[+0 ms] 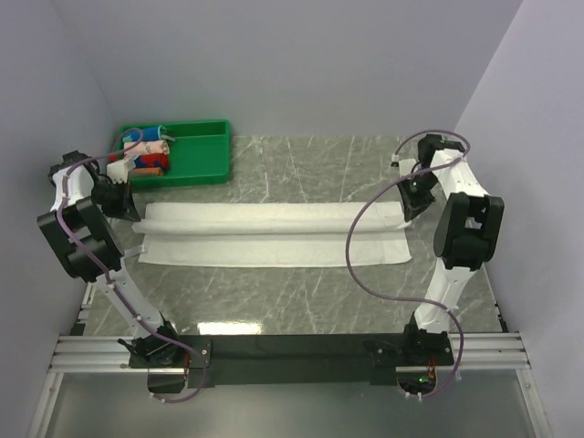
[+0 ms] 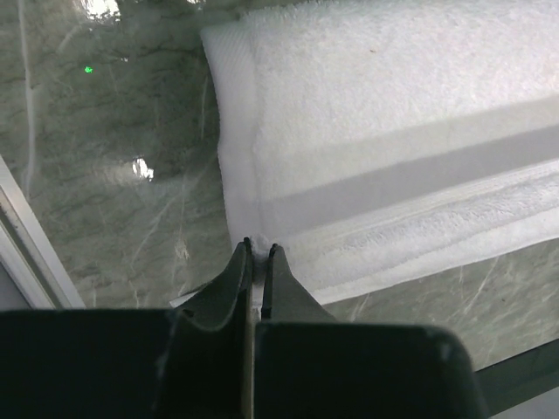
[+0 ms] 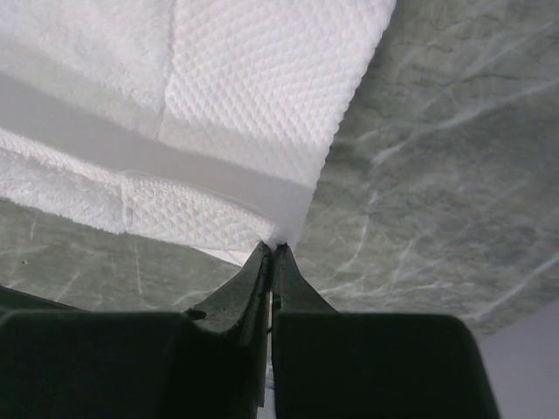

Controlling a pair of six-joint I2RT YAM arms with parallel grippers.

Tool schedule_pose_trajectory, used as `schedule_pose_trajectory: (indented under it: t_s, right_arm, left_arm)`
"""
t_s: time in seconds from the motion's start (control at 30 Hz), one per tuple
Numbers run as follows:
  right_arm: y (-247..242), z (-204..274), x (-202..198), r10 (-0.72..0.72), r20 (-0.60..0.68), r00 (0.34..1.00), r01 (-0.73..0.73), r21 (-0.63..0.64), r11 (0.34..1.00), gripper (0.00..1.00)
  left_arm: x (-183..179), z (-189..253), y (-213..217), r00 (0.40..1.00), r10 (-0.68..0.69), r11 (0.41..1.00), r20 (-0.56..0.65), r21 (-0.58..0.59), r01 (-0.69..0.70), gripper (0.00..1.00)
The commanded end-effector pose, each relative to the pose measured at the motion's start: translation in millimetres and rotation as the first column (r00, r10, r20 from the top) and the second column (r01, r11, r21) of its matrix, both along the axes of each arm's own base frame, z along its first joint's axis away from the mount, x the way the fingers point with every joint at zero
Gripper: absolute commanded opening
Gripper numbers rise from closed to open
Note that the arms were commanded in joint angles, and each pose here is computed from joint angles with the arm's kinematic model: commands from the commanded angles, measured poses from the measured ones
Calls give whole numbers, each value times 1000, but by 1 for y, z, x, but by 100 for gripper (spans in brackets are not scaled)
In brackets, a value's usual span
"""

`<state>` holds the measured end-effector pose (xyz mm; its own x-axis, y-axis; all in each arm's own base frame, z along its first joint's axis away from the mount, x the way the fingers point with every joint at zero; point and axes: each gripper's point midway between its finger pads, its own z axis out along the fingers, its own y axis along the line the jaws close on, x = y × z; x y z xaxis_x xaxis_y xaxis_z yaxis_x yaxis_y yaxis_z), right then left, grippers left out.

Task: Roll the towels
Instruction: Fold the towel

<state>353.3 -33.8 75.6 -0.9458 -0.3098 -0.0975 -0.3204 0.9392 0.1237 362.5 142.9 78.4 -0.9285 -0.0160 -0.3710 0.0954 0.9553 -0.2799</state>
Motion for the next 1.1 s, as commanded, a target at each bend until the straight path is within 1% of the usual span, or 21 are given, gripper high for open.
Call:
schedule_pose_trajectory:
  t_s: [0.0,0.13,0.27,0.37,0.47,0.53,0.57,0.63,0.67,0.73,0.77,0.8,0.87,0.9,0.93,0.97,1.07]
  right_arm:
    - [-18,12,-17,49,6,999,-48,-86,995,0]
    - [-13,-10,-29,34,-40,999,-37,-65,997,0]
    - [-13,-28,-36,32,-58,998,-36,-76,996,0]
    - [-12,-45,-44,27,-96,995,-35,-78,996,0]
    - [-13,-50,-38,14,-96,995,-21,-82,996,0]
    - [-12,-47,-31,4,-84,996,-11,-81,997,0]
    - [-12,-43,-30,4,-87,996,-11,-78,997,0]
    - [-14,-29,-16,6,-50,999,-10,-80,997,0]
    - [-15,-16,-10,10,-25,1000,-12,-84,996,0]
    - [-16,-3,-8,18,-10,1000,-19,-81,997,0]
    - [-15,4,-11,20,-15,1000,-21,-77,997,0]
    - [-16,16,-11,28,13,1000,-26,-77,997,0]
    - [-17,23,-19,38,10,999,-37,-82,996,0]
    - [-17,24,-27,48,5,999,-48,-89,995,0]
    - [-18,23,-33,51,-5,999,-52,-89,995,0]
    - [-16,16,-43,57,-26,998,-60,-87,994,0]
    - [-15,0,-55,58,-57,997,-62,-85,994,0]
  left_arm:
    - [-6,26,19,998,-29,995,59,95,23,0]
    - [-19,12,16,999,-39,994,30,107,36,0]
    - [-34,-6,10,999,-37,994,-11,100,38,0]
    - [-36,-19,11,999,-16,995,-29,100,19,0]
    - [-29,-24,12,999,14,997,-30,82,-12,0]
    - [-25,-23,11,999,22,998,-28,65,-20,0]
    - [-18,-16,13,1000,30,998,-9,63,-29,0]
    - [-14,-6,12,1000,29,998,1,49,-29,0]
    - [-7,5,16,999,25,998,24,62,-26,0]
    - [-3,18,19,999,14,997,41,70,-17,0]
    - [-4,27,21,999,3,997,45,79,-6,0]
    - [-5,32,22,999,-2,997,49,80,-2,0]
    - [-9,42,28,998,-16,995,58,97,10,0]
    - [-14,42,28,999,-20,995,40,99,16,0]
    - [-18,45,30,999,-22,993,39,118,18,0]
    - [-24,40,30,999,-33,992,24,120,30,0]
    - [-39,25,26,999,-43,992,-10,122,44,0]
